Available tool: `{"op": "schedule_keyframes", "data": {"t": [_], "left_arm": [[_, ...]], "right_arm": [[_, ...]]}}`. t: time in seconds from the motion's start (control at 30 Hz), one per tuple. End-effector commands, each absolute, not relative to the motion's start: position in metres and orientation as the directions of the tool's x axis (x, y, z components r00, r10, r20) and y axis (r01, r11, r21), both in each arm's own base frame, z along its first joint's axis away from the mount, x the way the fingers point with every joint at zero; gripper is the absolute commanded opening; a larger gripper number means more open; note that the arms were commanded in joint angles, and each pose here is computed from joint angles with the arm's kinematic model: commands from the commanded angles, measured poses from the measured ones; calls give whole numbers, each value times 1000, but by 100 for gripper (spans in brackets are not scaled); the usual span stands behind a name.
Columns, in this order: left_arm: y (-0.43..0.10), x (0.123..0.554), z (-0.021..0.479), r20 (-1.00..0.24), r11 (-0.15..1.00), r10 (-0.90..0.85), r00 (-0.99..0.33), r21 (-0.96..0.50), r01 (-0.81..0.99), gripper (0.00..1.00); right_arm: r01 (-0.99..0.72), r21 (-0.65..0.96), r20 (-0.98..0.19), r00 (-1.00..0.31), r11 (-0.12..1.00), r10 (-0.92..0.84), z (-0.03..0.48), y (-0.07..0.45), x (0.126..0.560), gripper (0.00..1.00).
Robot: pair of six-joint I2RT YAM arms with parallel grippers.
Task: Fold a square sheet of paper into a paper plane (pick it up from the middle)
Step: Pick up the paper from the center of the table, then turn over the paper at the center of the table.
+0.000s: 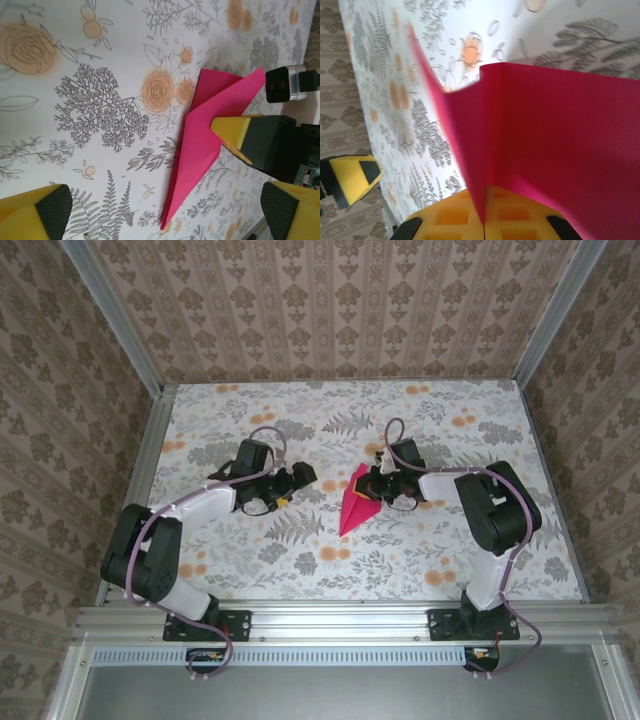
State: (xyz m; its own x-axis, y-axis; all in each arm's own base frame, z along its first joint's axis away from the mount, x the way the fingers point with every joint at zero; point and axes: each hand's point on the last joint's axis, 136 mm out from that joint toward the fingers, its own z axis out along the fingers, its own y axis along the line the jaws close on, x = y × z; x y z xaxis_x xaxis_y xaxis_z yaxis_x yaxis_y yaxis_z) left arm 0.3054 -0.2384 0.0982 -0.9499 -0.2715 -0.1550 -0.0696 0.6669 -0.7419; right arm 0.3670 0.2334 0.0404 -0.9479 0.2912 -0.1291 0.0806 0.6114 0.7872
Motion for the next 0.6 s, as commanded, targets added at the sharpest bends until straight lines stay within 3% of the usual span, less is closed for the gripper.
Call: {"op": "schedule_keyframes", "data": {"t": [0.0,0.3,0.57], "left_arm": [[-233,303,125,-166,591,-263,-950,-807,-23,100],[-248,296,183,-228,403,-239,-944,-908,118,100],[-278,288,212,-299,331,-170,-939,-915,231,100]], "right_arm": [[-20,852,-197,-938,523,286,88,247,374,7],[-163,942,-246,-930,293,272,194,274,376,8],[-206,971,-233,-936,124,263,249,293,372,9]]}}
